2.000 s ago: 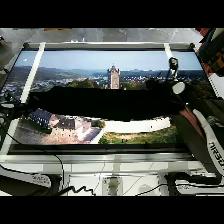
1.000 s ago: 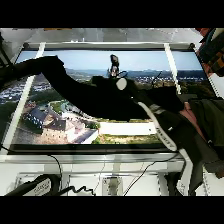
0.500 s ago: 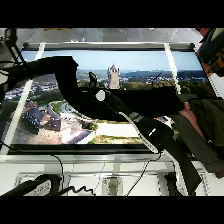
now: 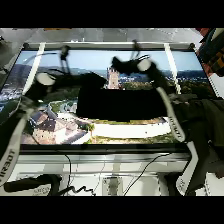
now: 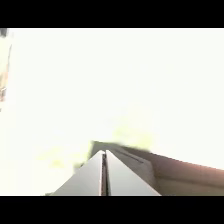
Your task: Fold the clothes and pants, and hang the long-sleeved shirts on hangers.
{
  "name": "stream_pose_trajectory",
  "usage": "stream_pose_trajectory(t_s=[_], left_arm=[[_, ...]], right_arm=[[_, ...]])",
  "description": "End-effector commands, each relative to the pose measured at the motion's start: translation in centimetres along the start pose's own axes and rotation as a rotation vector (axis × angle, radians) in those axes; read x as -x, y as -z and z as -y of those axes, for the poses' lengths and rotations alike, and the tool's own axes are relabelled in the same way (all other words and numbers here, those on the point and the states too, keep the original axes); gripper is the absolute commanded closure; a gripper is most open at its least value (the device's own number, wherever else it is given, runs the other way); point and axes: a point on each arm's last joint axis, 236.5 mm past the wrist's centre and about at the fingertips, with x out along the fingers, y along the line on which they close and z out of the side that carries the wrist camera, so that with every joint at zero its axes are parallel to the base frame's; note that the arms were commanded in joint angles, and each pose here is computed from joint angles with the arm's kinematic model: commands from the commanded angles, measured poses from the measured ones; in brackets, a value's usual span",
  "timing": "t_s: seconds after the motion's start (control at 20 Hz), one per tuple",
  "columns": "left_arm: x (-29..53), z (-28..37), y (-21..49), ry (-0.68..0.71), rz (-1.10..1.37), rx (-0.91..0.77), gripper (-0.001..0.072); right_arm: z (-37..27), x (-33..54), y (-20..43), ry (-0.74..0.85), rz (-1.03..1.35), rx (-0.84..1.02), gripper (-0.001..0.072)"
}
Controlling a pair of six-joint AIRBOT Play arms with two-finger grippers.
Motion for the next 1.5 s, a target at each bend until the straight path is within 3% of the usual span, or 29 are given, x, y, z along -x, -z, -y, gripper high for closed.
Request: stream_pose_trajectory(t_s=[0.0, 0.2, 0.45, 0.8, 1.1, 1.2, 1.35, 1.4, 1.45], left_arm=[[-4.1, 4.5, 4.2, 0.077, -0.092, -0.061, -0.0005], [-1.0, -0.3, 2.3, -0.084, -0.081, -0.169, 0.0001], [7.8, -11.1, -0.1, -0.280, -0.069, 0.000, 0.0013], [7.6, -21.0, 8.0, -0.307, -0.289, 0.260, 0.0014], [1.8, -23.8, 14.3, -0.291, -0.406, 0.329, 0.0024], [0.6, -23.7, 14.9, -0.292, -0.413, 0.320, 0.0117], [-1.4, -22.6, 14.8, -0.296, -0.398, 0.272, 0.0163], [-2.1, -22.0, 14.7, -0.294, -0.393, 0.251, 0.0236], [-2.7, -21.4, 14.6, -0.290, -0.391, 0.234, 0.0389]], right_arm=[[6.2, 8.1, -3.4, 0.124, -0.052, 0.067, 0.0692], [13.1, 13.8, -0.3, 0.263, -0.285, 0.220, 0.0693], [17.6, 16.7, 0.4, 0.319, -0.337, 0.200, 0.0693], [13.2, 18.8, -3.3, 0.315, -0.175, 0.402, 0.0694], [15.3, 25.5, 1.4, 0.467, -0.178, 0.436, 0.0693], [15.9, 26.5, 2.9, 0.482, -0.088, 0.416, 0.0693], [16.7, 25.6, 6.3, 0.449, -0.063, 0.357, 0.0692], [17.2, 25.0, 7.4, 0.438, -0.086, 0.331, 0.0692], [17.8, 24.4, 8.4, 0.428, -0.107, 0.303, 0.0692]])
